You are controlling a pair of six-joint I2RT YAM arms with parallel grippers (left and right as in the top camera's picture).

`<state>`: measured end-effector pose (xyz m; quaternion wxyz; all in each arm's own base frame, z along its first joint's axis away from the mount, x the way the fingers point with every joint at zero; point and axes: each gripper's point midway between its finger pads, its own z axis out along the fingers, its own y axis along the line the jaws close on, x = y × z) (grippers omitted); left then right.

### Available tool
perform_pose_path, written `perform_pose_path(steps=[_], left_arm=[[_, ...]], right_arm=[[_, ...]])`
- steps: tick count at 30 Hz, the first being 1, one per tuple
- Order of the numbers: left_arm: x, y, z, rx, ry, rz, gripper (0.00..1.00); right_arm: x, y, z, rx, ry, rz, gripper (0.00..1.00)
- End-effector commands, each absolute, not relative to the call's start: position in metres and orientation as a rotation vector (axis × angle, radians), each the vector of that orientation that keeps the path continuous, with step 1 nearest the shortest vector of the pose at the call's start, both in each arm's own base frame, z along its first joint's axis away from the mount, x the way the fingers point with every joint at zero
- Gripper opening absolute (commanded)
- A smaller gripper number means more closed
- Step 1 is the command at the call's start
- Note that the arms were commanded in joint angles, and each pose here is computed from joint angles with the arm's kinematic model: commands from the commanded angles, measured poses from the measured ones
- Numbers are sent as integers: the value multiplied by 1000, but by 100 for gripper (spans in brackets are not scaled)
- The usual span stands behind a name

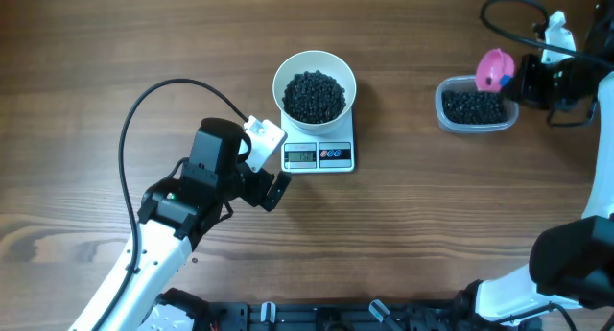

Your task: Scoop item into bowl and weigh 150g on scale

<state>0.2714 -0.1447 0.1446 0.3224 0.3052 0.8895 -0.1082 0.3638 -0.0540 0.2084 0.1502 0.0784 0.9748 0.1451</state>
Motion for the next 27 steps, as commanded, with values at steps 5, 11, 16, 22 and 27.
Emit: perform_pose_path(steps=[5,11,16,22,27], left_arm=[[271,-144,142,810,2338,-285,100],[271,-144,142,810,2338,-285,100],[271,-144,142,810,2338,-285,100],[271,-144,142,810,2338,-285,100],[271,-144,142,809,2338,-285,100]], right_arm=[[347,-74,192,265,2904,77,4],[351,-66,192,127,2922,-219,4],[353,-61,197,30,2905,-424,4],[353,-60,198,12,2899,-460,4],[351,-65,200,19,2900,-504,4]])
